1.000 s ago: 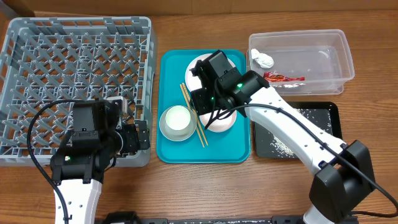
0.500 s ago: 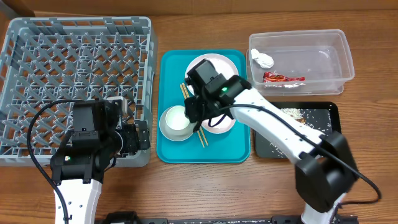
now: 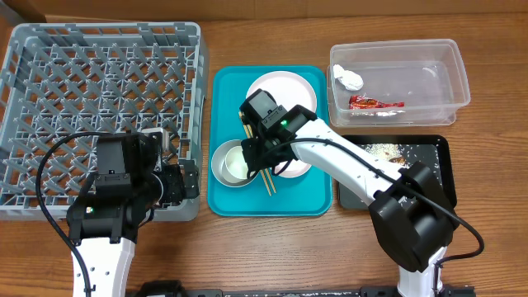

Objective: Sort waste into correct bins and load items into the dishwasher
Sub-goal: 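Set the empty pink bowl back on the teal tray, then lift the white cup off the saucer with the right gripper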

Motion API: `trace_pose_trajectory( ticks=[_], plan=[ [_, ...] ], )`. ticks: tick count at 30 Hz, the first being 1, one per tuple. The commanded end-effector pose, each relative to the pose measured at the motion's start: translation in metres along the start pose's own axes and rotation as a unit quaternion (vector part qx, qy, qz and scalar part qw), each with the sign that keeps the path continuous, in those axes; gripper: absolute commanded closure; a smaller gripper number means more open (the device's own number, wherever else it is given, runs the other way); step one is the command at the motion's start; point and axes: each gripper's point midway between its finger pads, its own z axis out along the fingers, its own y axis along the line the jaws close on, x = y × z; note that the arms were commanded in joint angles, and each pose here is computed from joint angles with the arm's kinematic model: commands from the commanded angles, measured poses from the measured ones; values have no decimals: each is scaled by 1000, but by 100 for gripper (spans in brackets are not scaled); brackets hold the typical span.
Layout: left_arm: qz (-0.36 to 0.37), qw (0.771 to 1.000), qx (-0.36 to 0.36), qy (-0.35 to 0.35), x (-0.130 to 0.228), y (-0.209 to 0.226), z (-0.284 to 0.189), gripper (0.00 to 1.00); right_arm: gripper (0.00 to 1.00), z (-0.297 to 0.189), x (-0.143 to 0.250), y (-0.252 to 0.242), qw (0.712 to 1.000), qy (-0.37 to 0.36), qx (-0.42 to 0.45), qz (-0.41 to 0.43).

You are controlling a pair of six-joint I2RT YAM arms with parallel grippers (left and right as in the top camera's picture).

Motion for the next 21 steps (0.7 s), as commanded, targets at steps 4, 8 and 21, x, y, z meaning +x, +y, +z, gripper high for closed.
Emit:
trace_pose_trajectory(
  ticks=[4, 8, 21],
  plan=[
    [-2, 1000, -2, -17, -10, 0, -7, 0, 96, -66, -31, 6, 998, -66, -19, -5],
    [-3, 1000, -2, -17, -10, 0, -7, 0, 96, -116, -47, 3, 993, -117, -30, 2],
    [41, 977, 202, -59, -35, -70, -17, 0, 96, -179, -41, -28, 979, -106, -158, 77]
  ],
)
